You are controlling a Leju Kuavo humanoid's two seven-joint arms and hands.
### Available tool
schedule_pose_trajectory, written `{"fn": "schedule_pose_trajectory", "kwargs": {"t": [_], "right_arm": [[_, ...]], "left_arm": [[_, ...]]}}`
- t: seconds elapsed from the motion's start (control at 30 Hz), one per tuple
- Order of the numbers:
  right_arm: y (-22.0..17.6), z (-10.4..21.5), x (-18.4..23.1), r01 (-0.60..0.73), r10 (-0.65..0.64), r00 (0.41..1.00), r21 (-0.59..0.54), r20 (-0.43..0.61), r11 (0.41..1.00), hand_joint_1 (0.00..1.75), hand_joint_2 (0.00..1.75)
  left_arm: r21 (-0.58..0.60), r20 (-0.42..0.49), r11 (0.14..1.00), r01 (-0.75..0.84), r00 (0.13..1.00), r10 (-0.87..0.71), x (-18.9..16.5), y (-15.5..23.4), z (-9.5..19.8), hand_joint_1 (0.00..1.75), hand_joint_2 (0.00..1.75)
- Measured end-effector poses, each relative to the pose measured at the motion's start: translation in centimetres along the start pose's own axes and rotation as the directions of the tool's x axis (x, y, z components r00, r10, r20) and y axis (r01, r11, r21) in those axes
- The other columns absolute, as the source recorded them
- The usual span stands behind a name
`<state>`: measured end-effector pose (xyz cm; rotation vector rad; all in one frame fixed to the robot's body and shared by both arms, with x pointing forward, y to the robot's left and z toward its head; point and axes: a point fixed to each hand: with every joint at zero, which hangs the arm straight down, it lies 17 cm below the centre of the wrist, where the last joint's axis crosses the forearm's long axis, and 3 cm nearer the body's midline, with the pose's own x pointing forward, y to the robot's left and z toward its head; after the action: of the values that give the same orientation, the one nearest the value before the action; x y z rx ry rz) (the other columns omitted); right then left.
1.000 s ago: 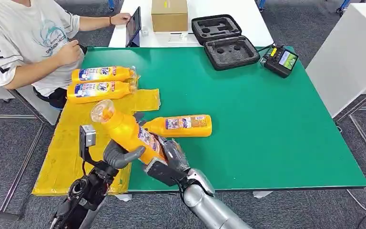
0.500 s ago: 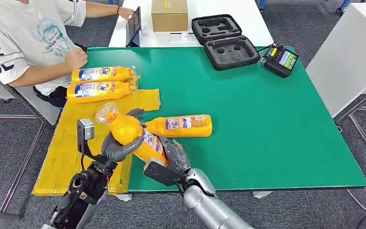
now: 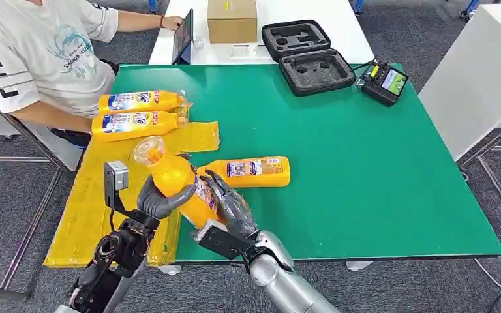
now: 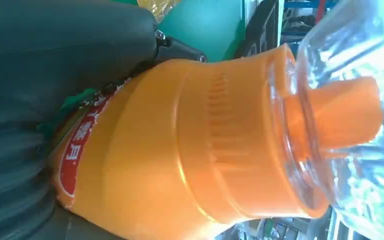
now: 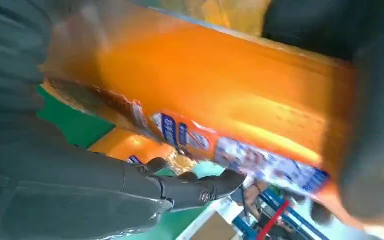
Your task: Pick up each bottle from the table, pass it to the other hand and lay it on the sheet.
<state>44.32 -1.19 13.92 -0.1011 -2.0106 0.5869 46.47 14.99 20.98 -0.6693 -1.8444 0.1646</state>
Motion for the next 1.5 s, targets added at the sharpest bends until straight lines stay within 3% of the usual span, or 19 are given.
{"fn": "schedule_pose_trajectory", "kwargs": {"t": [0.13, 0.23, 0.33, 0.43, 0.57, 0.63, 0.67, 0.83, 1.0, 1.1, 1.3, 1.5], "right_arm": [[-2.0, -0.5, 2.0, 0.044, -0.038, 0.997, -0.081, 0.071, 0.996, 0.0, 0.0], [-4.0, -0.6, 4.3, 0.088, -0.067, 0.987, -0.138, 0.149, 0.987, 0.0, 0.0], [-7.1, -0.5, 7.1, 0.138, -0.084, 0.969, -0.227, 0.231, 0.964, 0.0, 0.0], [-10.3, -0.3, 9.7, 0.165, -0.067, 0.951, -0.312, 0.302, 0.936, 0.0, 0.0], [-11.8, 0.1, 11.6, 0.175, -0.047, 0.935, -0.342, 0.352, 0.923, 0.0, 0.0], [-12.6, 0.3, 12.3, 0.184, -0.039, 0.929, -0.368, 0.367, 0.911, 0.0, 0.0], [-13.2, 0.5, 12.7, 0.19, -0.034, 0.927, -0.387, 0.375, 0.902, 0.0, 1.75], [-14.7, 1.2, 14.0, 0.192, 0.002, 0.916, -0.442, 0.401, 0.876, 0.0, 1.75], [-14.4, 1.5, 13.9, 0.139, 0.047, 0.914, -0.42, 0.404, 0.897, 0.0, 1.75], [-14.4, 1.6, 13.4, 0.111, 0.067, 0.918, -0.413, 0.391, 0.904, 0.0, 1.75], [-13.7, 0.3, 10.1, -0.075, 0.184, 0.94, -0.352, 0.287, 0.933, 0.0, 1.75], [-14.1, -0.7, 5.9, -0.212, 0.272, 0.949, -0.313, 0.162, 0.926, 0.0, 1.75]], "left_arm": [[0.052, 0.036, 0.997, 0.064, 0.997, -0.065, 0.6, 1.2, -0.2, 1.75, 1.75], [0.139, 0.108, 0.962, 0.233, 0.963, -0.249, 2.2, 3.2, -0.2, 1.75, 1.75], [0.248, 0.171, 0.863, 0.44, 0.857, -0.486, 4.6, 5.2, -0.2, 1.75, 1.75], [0.339, 0.211, 0.709, 0.619, 0.684, -0.698, 6.9, 6.1, 0.1, 1.75, 1.75], [0.37, 0.218, 0.659, 0.655, 0.628, -0.747, 8.0, 6.6, 0.0, 1.75, 1.75], [0.402, 0.22, 0.573, 0.714, 0.532, -0.817, 8.6, 6.5, 0.2, 1.75, 1.75], [0.425, 0.22, 0.508, 0.749, 0.459, -0.861, 9.1, 6.3, 0.3, 1.75, 1.75], [0.439, 0.189, 0.186, 0.879, 0.112, -0.976, 9.8, 5.3, -0.3, 1.75, 1.75], [0.26, 0.101, -0.088, 0.962, -0.118, -0.988, 6.8, 6.6, -2.1, 1.75, 1.75], [0.217, 0.091, -0.139, 0.966, -0.162, -0.983, 6.1, 7.2, -2.4, 1.75, 1.75], [-0.044, 0.039, -0.271, 0.962, -0.269, -0.962, 0.5, 10.6, -2.0, 1.75, 1.75], [-0.251, -0.003, -0.247, 0.936, -0.256, -0.967, -4.8, 14.2, 0.0, 1.75, 1.75]]}}
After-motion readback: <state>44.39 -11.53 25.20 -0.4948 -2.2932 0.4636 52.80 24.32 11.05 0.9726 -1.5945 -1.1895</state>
